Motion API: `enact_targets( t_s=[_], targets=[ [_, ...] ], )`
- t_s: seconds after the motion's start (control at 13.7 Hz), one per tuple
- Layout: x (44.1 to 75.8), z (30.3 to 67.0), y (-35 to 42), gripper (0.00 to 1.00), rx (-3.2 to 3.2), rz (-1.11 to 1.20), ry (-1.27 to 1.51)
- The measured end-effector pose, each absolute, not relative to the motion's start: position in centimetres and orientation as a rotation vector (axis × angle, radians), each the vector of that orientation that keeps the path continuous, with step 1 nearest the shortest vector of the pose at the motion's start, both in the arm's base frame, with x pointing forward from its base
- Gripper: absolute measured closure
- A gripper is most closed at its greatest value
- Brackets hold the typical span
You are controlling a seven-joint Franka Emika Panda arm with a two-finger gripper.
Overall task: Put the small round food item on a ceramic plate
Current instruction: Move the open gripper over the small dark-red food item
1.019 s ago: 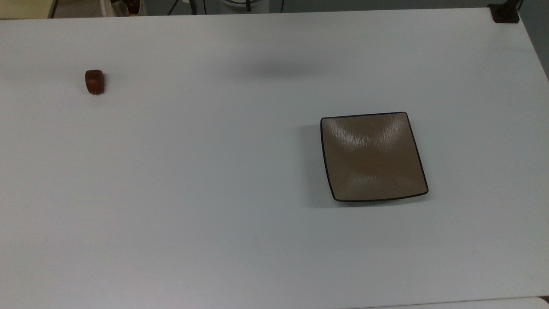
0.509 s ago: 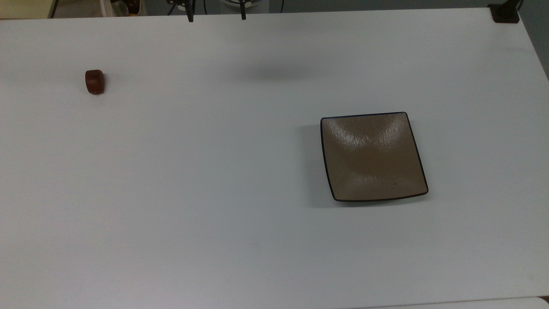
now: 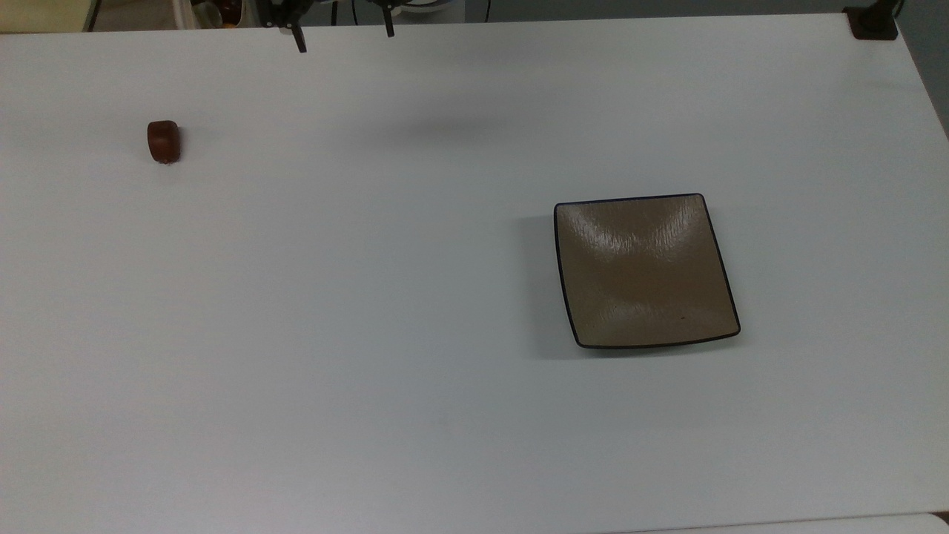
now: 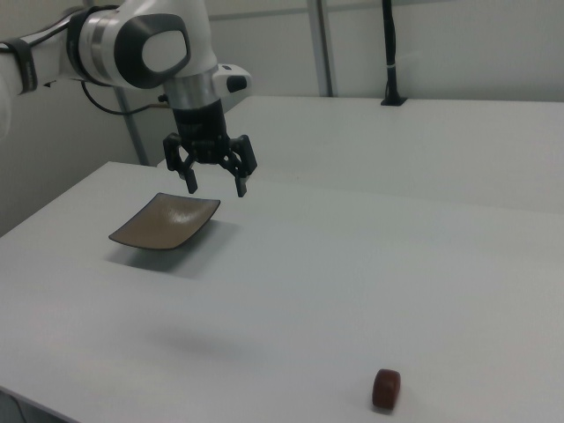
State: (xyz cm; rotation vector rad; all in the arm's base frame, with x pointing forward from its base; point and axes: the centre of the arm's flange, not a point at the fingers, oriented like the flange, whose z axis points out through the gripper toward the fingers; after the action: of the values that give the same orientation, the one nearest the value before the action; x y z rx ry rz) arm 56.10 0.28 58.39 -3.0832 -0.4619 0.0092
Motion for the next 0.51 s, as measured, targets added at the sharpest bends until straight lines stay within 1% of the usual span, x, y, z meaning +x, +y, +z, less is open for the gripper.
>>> enact_targets(
  t_s=[0.22, 0.51],
  targets=[
    [56.8, 58.2, -2.9, 0.0, -3.102, -0.062, -0.397],
    [56.5, 57.0, -9.6, 0.0, -3.126, -0.097, -0.237]
  ],
)
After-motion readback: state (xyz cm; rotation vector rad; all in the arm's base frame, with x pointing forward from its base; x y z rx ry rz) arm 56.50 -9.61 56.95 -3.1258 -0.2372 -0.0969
